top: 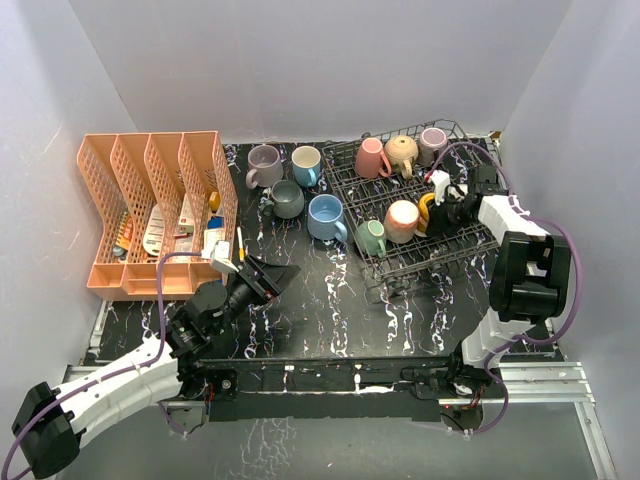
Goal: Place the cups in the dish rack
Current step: Adjust the cup in the dish rack.
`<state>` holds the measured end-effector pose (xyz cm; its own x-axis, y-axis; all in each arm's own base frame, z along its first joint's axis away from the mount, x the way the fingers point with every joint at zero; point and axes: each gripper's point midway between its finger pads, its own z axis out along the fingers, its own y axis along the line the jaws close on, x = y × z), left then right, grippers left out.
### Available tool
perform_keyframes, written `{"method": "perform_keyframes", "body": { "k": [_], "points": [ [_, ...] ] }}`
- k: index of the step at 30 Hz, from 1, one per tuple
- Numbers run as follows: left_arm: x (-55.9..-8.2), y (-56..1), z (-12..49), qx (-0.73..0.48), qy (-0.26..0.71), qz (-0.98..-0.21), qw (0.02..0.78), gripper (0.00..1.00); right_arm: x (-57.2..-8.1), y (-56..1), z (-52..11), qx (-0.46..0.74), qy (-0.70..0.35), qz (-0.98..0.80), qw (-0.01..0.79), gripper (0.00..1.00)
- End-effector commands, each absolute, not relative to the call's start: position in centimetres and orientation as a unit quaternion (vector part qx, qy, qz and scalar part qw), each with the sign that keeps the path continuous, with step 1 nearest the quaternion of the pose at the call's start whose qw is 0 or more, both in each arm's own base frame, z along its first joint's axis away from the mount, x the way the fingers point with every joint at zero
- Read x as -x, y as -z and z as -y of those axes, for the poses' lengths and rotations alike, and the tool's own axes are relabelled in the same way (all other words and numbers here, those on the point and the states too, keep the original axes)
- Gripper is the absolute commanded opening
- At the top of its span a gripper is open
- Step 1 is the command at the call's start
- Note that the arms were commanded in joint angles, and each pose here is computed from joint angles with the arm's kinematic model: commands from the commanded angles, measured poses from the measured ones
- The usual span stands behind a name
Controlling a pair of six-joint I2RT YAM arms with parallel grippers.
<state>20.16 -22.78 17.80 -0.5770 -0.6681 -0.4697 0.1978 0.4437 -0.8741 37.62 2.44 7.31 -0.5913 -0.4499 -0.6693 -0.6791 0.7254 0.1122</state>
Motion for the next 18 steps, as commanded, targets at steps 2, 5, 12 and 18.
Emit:
{"method": "perform_keyframes", "body": {
  "k": [2, 5, 12, 18],
  "points": [
    [-20.3, -18.6, 22.6, 0.158, 0.511, -0.72, 0.443, 0.97, -39.0, -11.8, -2.0, 0.351, -0.164, -0.854, 0.347, 0.08],
    [-20.2, -18.7, 22.6, 0.157, 0.512, -0.719, 0.444, 0.96, -38.6, -12.3, -1.8, 0.359, -0.166, -0.854, 0.338, 0.08],
    [-20.2, -18.6, 22.7, 0.143, 0.505, -0.724, 0.448, 0.95, -38.3, -13.5, -1.6, 0.357, -0.17, -0.855, 0.335, 0.09],
    [-20.5, -18.6, 23.0, 0.11, 0.469, -0.749, 0.454, 0.93, -37.3, -17.5, -4.6, 0.345, -0.234, -0.828, 0.375, 0.09]
  ]
}}
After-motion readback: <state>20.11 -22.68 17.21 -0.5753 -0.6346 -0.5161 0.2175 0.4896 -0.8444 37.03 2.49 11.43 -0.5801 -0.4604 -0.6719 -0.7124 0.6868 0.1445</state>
